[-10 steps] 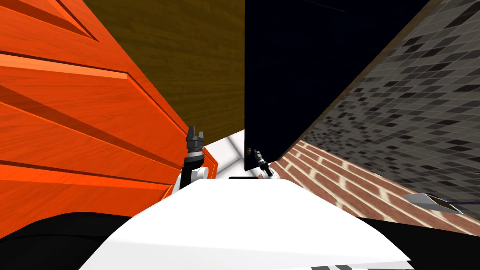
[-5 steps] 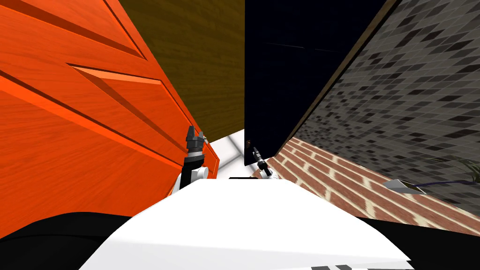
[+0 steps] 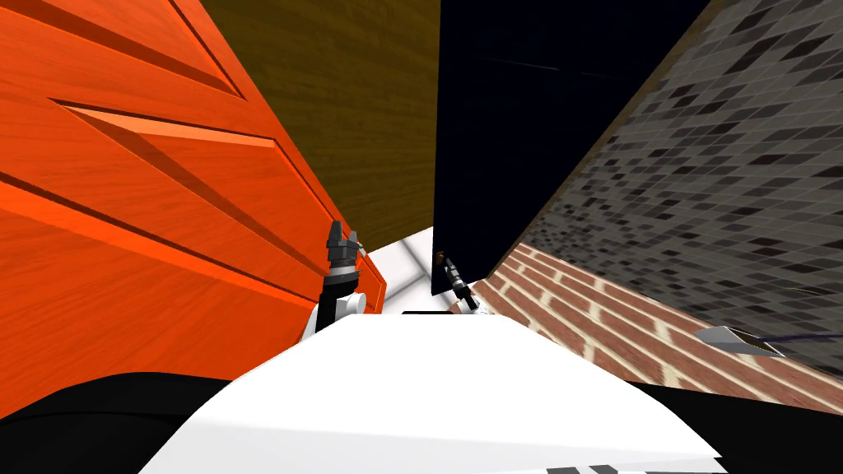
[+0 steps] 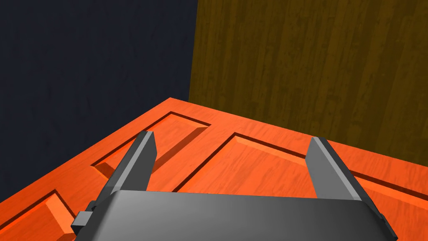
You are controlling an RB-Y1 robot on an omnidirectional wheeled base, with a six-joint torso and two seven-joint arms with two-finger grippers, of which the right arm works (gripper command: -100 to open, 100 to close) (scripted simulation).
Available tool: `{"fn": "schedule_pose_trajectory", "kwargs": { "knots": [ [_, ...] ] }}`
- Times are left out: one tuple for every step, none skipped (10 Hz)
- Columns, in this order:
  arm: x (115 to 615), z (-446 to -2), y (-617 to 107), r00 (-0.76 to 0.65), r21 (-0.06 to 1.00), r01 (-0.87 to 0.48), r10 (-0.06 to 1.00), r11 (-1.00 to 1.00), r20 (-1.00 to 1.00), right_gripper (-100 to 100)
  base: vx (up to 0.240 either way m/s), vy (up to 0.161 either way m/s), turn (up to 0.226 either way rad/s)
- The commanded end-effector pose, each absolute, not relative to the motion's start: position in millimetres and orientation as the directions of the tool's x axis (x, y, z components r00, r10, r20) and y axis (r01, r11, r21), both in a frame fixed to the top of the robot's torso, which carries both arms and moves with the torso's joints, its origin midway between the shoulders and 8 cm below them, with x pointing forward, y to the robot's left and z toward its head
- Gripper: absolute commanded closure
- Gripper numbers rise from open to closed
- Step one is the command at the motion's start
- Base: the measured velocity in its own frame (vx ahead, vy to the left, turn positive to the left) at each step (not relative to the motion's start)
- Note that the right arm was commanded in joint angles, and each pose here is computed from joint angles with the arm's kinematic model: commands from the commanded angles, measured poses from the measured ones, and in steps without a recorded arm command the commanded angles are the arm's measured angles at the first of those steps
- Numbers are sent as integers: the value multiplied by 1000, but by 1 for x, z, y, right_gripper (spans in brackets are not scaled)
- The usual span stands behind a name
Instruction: Push the door open
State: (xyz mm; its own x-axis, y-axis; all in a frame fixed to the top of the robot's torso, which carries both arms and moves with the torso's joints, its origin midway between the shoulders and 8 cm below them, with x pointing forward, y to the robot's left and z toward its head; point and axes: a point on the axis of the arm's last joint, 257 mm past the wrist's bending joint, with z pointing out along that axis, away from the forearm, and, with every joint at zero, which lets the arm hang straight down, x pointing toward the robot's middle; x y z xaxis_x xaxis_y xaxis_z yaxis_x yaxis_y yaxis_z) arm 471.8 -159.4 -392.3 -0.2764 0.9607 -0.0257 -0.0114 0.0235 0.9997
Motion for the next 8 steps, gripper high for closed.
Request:
{"fn": "schedule_pose_trajectory", "kwargs": {
  "knots": [
    [471,-392,-160,-272,1000,-16,962,24,-28,-100,240,73,23],
    [470,-392,-159,-269,1000,-20,963,22,-27,-100,211,58,29],
    [469,-392,-157,-267,1000,-22,963,18,-24,-100,205,62,34],
    [469,-392,-158,-269,1000,-20,963,20,-25,-100,91,29,-9],
    [469,-392,-158,-269,1000,-20,963,20,-25,100,-19,-3,3],
    [469,-392,-158,-269,1000,-20,963,20,-25,100,-34,-12,15],
    [469,-392,-158,-269,1000,-20,963,20,-25,100,-24,-10,3],
    [469,-392,-158,-269,1000,-20,963,20,-25,100,-15,-5,-4]
  ]
}}
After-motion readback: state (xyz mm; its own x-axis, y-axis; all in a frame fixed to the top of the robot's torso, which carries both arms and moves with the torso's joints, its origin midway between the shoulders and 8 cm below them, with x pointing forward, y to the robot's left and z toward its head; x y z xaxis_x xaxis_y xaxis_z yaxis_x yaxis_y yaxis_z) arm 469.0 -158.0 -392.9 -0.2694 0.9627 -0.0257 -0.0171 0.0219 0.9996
